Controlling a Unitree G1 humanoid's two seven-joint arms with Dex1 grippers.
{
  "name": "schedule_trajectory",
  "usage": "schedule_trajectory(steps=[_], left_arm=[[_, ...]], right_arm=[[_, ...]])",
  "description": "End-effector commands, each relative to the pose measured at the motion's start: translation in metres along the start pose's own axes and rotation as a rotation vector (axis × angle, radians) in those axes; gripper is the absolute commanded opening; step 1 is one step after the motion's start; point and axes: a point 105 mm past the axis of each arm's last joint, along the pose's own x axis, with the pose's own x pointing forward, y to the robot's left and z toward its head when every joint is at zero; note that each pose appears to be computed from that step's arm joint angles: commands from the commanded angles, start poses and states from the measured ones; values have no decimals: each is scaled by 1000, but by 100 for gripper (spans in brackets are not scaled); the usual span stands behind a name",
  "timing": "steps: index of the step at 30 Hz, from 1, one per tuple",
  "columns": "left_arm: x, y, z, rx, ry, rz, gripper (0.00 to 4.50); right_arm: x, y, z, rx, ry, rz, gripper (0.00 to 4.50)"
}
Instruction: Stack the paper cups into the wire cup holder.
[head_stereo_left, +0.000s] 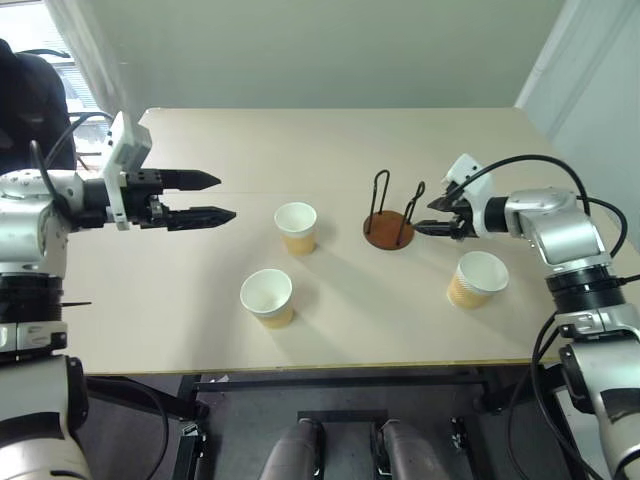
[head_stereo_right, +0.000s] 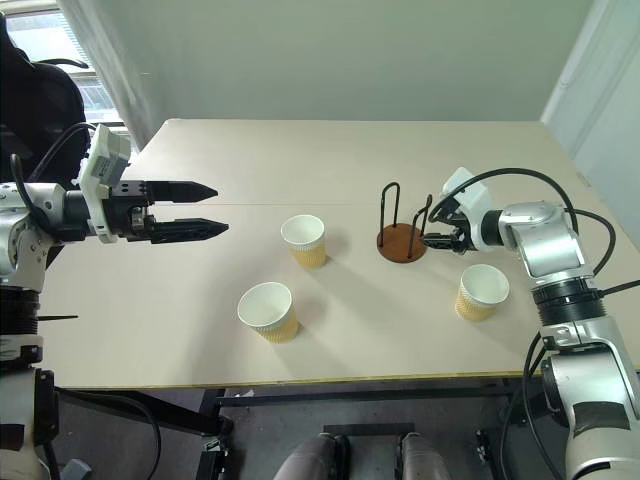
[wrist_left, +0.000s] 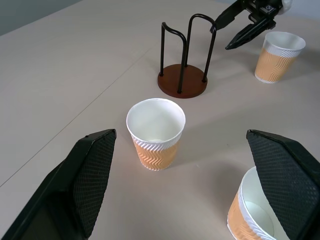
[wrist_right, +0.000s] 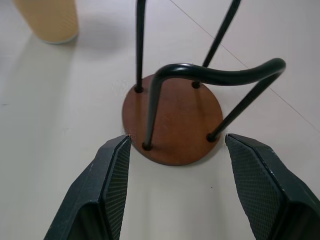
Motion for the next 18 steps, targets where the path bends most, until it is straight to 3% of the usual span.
schedule_trajectory(steps=[1, 18], left_arm=[[-6, -1, 17, 52, -38, 11, 445], [-7, 1, 17, 51, -29, 15, 445]], right_arm=[[-3, -7, 19, -40, -36, -53, 303], [3, 4, 26, -40, -38, -4, 303]])
